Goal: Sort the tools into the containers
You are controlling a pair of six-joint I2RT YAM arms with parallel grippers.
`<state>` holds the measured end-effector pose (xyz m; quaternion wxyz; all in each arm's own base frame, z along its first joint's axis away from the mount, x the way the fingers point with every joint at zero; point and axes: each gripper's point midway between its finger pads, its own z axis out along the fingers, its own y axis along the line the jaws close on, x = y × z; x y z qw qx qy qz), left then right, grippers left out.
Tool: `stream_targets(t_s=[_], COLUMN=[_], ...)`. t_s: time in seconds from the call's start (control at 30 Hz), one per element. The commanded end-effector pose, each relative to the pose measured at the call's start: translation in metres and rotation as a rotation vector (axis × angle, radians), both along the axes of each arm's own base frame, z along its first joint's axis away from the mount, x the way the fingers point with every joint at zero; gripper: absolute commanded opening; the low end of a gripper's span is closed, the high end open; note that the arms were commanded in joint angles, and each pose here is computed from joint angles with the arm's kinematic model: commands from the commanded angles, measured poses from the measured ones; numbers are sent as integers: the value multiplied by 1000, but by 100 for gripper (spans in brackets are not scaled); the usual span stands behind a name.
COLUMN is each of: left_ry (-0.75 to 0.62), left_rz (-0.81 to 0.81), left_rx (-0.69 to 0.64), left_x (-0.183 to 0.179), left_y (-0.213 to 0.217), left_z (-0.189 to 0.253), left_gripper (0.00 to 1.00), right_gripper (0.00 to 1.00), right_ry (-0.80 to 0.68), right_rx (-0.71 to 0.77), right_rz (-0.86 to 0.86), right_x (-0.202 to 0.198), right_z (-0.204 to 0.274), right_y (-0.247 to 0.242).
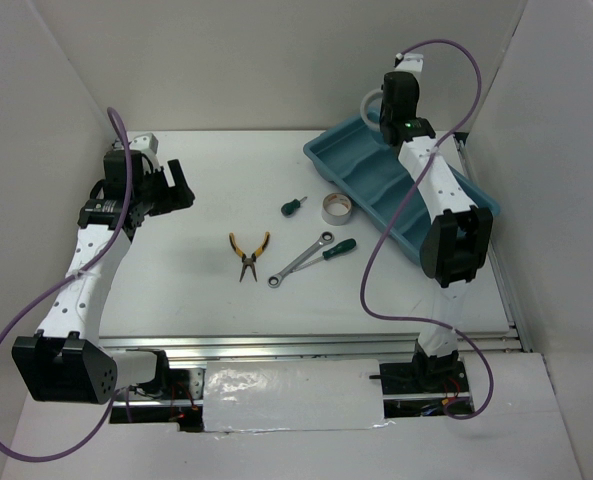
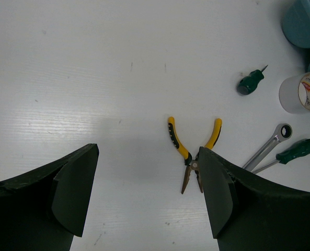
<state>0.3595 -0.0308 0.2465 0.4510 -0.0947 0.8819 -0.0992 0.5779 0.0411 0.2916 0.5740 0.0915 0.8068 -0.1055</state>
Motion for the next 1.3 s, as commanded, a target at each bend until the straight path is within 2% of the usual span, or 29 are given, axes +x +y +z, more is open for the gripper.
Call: stream_targets(t_s=[0.0, 0.1, 0.13, 0.17, 0.27, 0.43, 0.6, 0.7, 0.73, 0.77, 0.83, 1.0, 1.03, 1.07, 1.13, 1.17, 1.2, 1.23, 1.27], left_ry=[-49, -37, -36, -33, -16, 11, 10, 11, 13, 10, 5, -18, -38, -51, -84, -90, -94, -86, -82], left_rz=[-20, -13, -12, -10, -6, -2, 14, 10, 9, 4, -7, -106, -137, -173, -320, -352, -380, -403, -406], left_rx=[-29, -39, -44, -47, -53, -52, -62, -63, -62, -60, -58, -67, -66, -44, -29, -18, -7, 15, 24], left_x=[10, 9, 10, 9, 7, 8, 8, 10, 10, 10, 11, 11, 12, 12, 10, 11, 11, 15, 19], left_y=[-4, -5, -5, -4, -4, -3, 3, 2, 2, 1, -1, -13, -18, -20, -52, -61, -72, -92, -101], left_z=[8, 2, 1, -2, -8, -15, -17, -16, -17, -15, -15, -9, -4, -3, 1, 2, 1, -3, -5], left_gripper=[90, 90, 90, 90, 90, 90, 90, 90, 91, 91, 91, 90, 89, 88, 83, 80, 75, 72, 69], right_gripper=[0, 0, 0, 0, 2, 2, 12, 41, 55, 82, 100, 100, 98, 98, 93, 92, 90, 87, 85], right_ry=[-290, -327, -309, -349, -302, -240, -202, -196, -197, -189, -179, -222, -219, -257, -220, -271, -265, -198, -229], right_rx=[-99, -213, -246, -271, -436, -527, -545, -557, -555, -545, -518, -439, -384, -337, -207, -159, -117, -46, -5], right_rz=[5, -43, -47, -59, -99, -137, -131, -109, -103, -94, -39, -6, 7, 9, 92, 106, 128, 180, 199], right_x=[52, 72, 80, 84, 95, 108, 110, 110, 109, 109, 109, 98, 93, 81, 63, 41, 30, 17, -8], right_z=[51, 40, 22, 27, 2, -29, -46, -49, -46, -48, -43, -3, 2, 33, 37, 76, 81, 64, 95], right_y=[9, -2, -1, -1, -5, -16, -27, -28, -28, -28, -20, -8, -3, -4, 10, 10, 14, 23, 20])
